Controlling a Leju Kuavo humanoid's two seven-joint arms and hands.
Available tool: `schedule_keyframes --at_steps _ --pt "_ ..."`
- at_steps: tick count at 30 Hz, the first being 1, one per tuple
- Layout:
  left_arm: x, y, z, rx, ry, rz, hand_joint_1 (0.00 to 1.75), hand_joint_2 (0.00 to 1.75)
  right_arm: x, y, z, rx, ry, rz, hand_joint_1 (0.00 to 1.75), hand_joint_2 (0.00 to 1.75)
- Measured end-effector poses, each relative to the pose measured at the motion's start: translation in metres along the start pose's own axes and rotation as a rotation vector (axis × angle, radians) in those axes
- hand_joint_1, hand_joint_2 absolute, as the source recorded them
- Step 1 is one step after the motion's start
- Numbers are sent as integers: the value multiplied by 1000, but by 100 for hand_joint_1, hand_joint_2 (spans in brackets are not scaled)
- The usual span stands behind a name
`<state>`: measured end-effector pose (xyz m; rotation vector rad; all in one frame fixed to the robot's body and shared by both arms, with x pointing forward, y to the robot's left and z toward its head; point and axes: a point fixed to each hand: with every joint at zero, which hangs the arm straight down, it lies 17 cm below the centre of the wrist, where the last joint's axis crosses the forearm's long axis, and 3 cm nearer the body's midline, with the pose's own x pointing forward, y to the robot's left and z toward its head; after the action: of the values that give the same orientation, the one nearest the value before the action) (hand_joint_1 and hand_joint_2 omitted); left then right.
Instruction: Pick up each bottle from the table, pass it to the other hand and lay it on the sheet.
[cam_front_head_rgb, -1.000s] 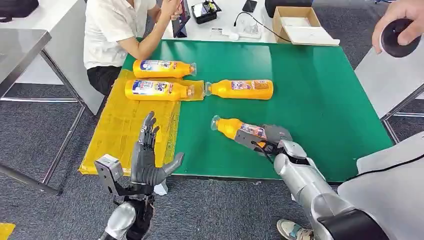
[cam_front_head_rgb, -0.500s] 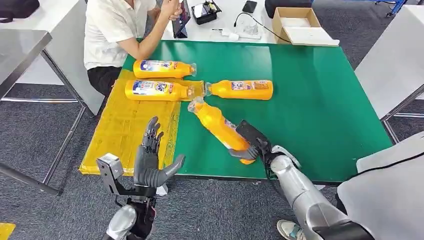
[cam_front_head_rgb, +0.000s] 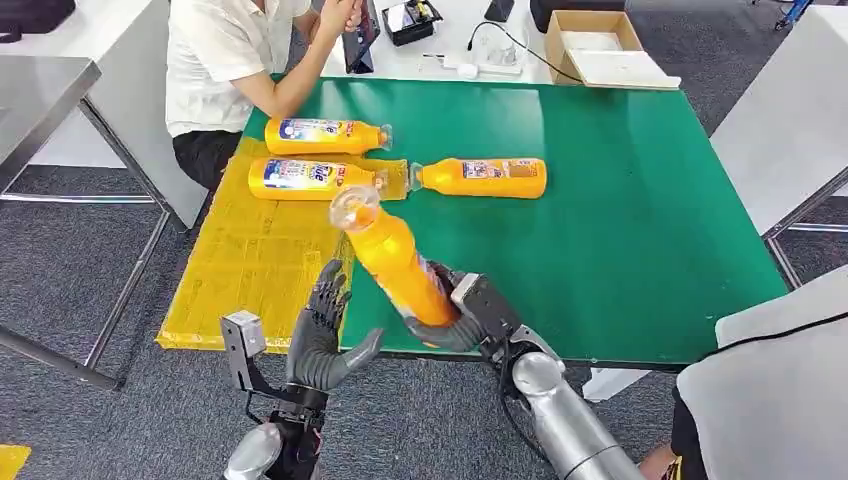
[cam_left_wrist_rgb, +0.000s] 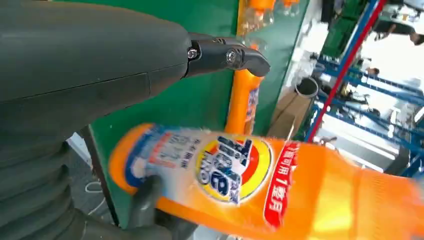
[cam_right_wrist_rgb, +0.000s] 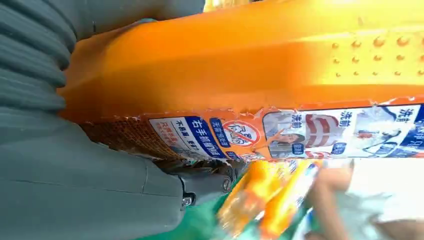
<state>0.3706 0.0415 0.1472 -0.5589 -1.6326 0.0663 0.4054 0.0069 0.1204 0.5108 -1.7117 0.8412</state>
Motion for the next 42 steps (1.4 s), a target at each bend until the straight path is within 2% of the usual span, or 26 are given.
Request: schedule_keyframes --at_steps 4,11,18,24,25,26,34,35,37,42 --pt "0 -11 1 -28 3 21 0 175 15 32 -1 71 -50 21 175 175" --pt "2 -19 2 -54 -2 57 0 175 20 57 0 127 -65 21 175 175" --pt "14 -28 3 -78 -40 80 0 175 13 67 3 142 -51 6 175 175" --pt "29 -34 8 -100 -79 107 0 175 -6 65 5 127 6 14 175 175" --pt "29 -34 9 -101 -78 107 115 175 -9 65 6 130 17 24 175 175" --pt "29 -34 9 -102 -77 106 166 175 -12 65 5 136 26 36 175 175" --pt "27 -34 5 -122 -70 101 166 175 -24 68 4 175 60 86 175 175" --pt "27 -34 5 -122 -69 101 175 175 -24 68 4 178 62 89 175 175" --pt "26 -34 4 -121 -67 100 175 175 -25 69 4 181 64 90 175 175" --pt "19 -35 6 -156 -22 164 175 175 -28 68 2 188 81 123 175 175"
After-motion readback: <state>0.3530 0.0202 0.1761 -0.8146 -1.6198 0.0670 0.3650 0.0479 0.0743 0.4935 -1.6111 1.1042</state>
